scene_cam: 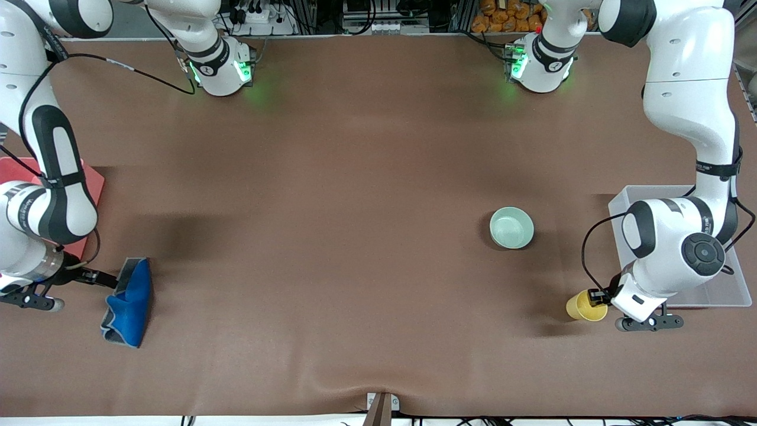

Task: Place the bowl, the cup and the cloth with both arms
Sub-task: 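Grasp the yellow cup with the left gripper while the right gripper grasps the cloth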

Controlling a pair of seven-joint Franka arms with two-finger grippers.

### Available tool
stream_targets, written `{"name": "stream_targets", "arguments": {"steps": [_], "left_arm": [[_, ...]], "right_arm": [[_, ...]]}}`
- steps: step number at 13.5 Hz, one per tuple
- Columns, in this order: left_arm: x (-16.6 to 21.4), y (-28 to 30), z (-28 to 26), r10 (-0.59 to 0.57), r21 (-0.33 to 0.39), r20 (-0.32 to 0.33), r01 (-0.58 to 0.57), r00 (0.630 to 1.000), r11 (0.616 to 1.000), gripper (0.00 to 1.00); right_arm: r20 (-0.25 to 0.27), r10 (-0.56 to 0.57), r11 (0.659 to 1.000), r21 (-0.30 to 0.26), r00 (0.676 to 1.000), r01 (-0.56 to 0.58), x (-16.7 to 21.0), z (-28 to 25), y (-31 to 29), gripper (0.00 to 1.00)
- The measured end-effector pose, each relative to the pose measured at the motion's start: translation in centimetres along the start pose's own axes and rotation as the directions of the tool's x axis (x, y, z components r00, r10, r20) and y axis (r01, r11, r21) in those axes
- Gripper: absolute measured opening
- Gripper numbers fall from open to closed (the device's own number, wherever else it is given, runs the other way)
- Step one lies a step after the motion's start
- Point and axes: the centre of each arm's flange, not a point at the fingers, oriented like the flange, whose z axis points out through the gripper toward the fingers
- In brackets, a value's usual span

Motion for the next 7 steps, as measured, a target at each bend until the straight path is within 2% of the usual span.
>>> {"name": "stream_targets", "arguments": {"steps": [2, 3, 5, 7], "left_arm": [[0.3, -0.1, -0.4, -0.001, 0.000, -0.010, 0.001, 1.000, 1.000, 0.06], [0.6, -0.2, -0.8, -0.003, 0.001, -0.019, 0.003, 1.000, 1.000, 0.03], [1.3, -0.8, -2.5, -0.014, 0.004, -0.040, 0.014, 0.999, 1.000, 0.03], [1.6, -2.4, -5.7, -0.047, 0.004, -0.016, 0.047, 0.999, 0.999, 0.03]], "right_arm": [[-0.007, 0.018, 0.999, 0.046, 1.000, -0.017, 0.1, 0.1, -1.9, 1.00], [-0.025, 0.021, 0.998, 0.055, 0.999, -0.019, 0.3, 0.3, -2.6, 1.00], [-0.094, 0.035, 0.998, 0.059, 0.995, -0.030, 0.8, 1.7, -2.8, 1.00], [-0.124, 0.044, 0.998, 0.058, 0.991, -0.037, 0.8, 3.8, -2.8, 1.00]]}}
